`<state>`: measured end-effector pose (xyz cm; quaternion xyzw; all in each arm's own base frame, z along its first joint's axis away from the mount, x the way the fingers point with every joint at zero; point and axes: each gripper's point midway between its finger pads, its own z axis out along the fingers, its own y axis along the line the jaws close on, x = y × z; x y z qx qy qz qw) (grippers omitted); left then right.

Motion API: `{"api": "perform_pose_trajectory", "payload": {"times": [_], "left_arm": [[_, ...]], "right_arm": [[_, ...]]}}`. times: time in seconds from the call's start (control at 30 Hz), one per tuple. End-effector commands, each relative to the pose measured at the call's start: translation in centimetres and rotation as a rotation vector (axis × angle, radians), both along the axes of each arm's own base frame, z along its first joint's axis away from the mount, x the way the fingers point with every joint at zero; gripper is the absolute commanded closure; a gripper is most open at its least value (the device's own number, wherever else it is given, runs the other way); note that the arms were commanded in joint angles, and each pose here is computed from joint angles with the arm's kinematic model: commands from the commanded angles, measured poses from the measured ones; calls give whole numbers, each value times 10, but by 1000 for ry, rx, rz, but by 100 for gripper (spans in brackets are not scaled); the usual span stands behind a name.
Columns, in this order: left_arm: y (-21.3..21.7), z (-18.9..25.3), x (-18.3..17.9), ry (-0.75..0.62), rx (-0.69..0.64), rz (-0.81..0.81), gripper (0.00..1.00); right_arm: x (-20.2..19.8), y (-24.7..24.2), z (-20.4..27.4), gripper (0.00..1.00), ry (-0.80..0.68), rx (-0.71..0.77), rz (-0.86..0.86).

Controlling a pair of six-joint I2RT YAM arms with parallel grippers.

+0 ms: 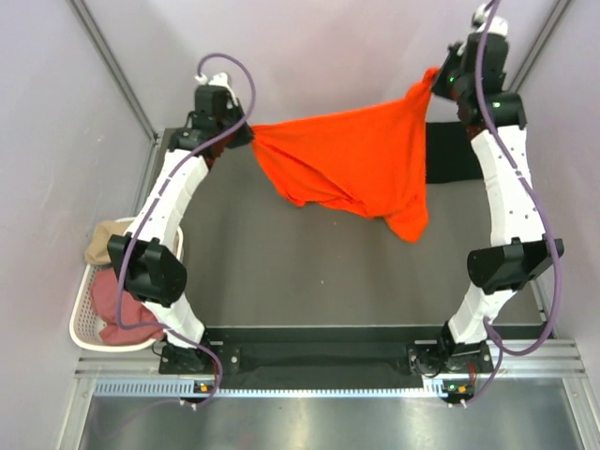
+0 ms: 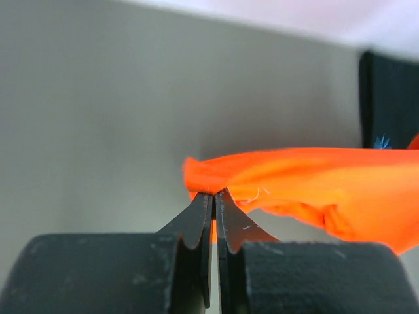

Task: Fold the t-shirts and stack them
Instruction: Flatten the tshirt out

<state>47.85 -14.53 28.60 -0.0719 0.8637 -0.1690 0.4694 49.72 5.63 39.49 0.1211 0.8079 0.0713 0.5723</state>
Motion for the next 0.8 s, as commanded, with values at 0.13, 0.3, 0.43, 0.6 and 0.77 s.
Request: {"api": "perform_pose_trajectory", "payload": {"times": [0.13,0.3,0.43,0.6,0.77], "left_arm": [[33,148,22,-398,19,-55,100],[45,229,-11,-609,47,-38,100],[56,241,-46,-672,52,-6,100],[70,197,-118,-658,22,26,100],[88,139,-169,-572,-19,110,100]], "right_arm": [[-9,-22,151,100,-428,123,-24],[-50,-18,208,100,-588,155,25],[-67,-16,180,100,-539,145,45],[-141,-22,155,100,-547,169,34],[-201,-22,104,100,-482,195,44]]}}
